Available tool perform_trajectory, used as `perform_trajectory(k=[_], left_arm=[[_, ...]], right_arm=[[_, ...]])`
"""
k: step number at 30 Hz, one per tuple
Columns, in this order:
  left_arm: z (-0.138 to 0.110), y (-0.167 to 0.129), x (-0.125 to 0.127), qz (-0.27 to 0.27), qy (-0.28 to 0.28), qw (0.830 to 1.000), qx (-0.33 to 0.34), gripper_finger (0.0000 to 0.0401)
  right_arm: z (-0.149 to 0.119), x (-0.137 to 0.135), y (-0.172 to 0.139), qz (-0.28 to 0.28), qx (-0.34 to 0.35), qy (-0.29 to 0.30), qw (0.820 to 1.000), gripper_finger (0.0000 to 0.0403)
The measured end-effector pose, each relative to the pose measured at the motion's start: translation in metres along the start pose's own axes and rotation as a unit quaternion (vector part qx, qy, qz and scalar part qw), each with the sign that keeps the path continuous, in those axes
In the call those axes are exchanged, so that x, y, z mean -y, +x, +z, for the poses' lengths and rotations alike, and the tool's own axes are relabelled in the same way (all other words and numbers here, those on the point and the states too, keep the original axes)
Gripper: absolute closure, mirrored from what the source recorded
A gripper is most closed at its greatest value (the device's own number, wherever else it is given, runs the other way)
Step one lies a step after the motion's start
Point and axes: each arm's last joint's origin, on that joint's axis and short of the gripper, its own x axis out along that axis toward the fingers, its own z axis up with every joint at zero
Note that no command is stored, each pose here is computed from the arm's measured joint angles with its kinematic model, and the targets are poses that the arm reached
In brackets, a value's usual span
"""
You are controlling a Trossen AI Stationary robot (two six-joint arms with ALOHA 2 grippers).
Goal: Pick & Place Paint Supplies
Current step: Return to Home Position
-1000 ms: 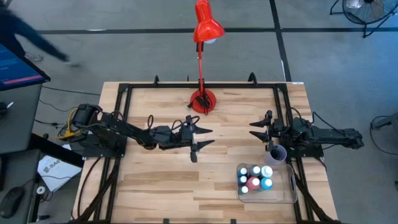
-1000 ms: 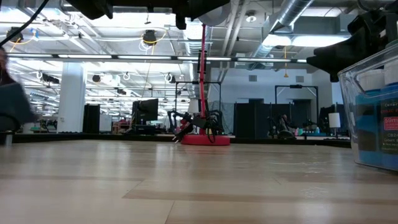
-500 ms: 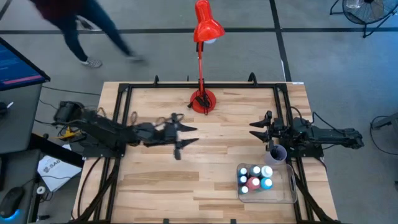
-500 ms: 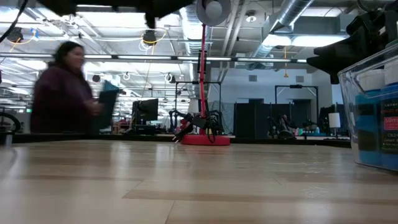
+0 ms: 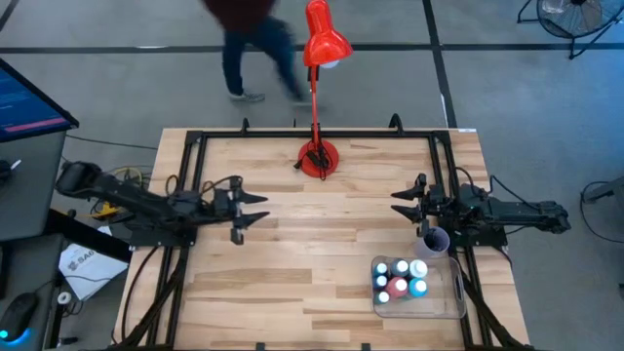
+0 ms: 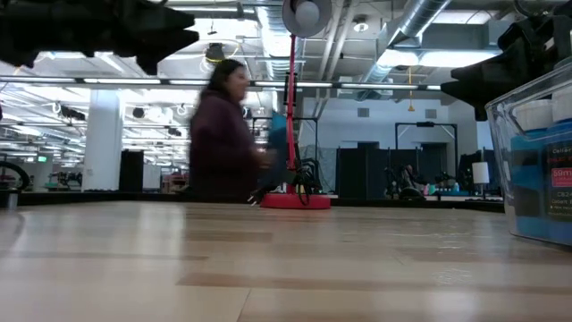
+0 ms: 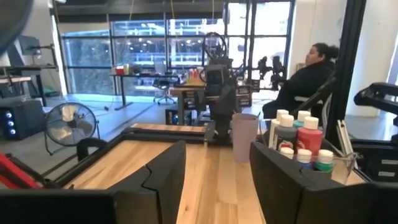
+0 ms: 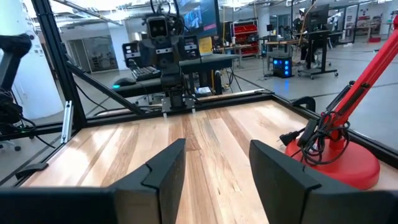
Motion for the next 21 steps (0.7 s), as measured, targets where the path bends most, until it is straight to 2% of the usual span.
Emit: perform_trajectory(k=[5,10,14,21], left_arm=[[-0.008,-0.02,-0.006,-0.002,-0.006,1.0,0.018,0.0238],[-0.022,-0.034,-0.011,0.0,0.019,1.0,0.014,0.0238],[-0.025,-0.037,-0.012,0.0,0.042,0.999,0.016,0.0238],[-0.028,-0.037,-0.012,0.008,0.046,0.999,0.001,0.0238]], right_arm=[[0.0,0.0,0.0,0.0,0.0,0.0,1.0,0.0232],[0.0,0.0,0.0,0.0,0.0,0.0,1.0,0.0234],[0.0,0.0,0.0,0.0,0.0,0.0,1.0,0.0232],[0.0,0.0,0.0,0.0,0.0,0.0,1.0,0.0234]])
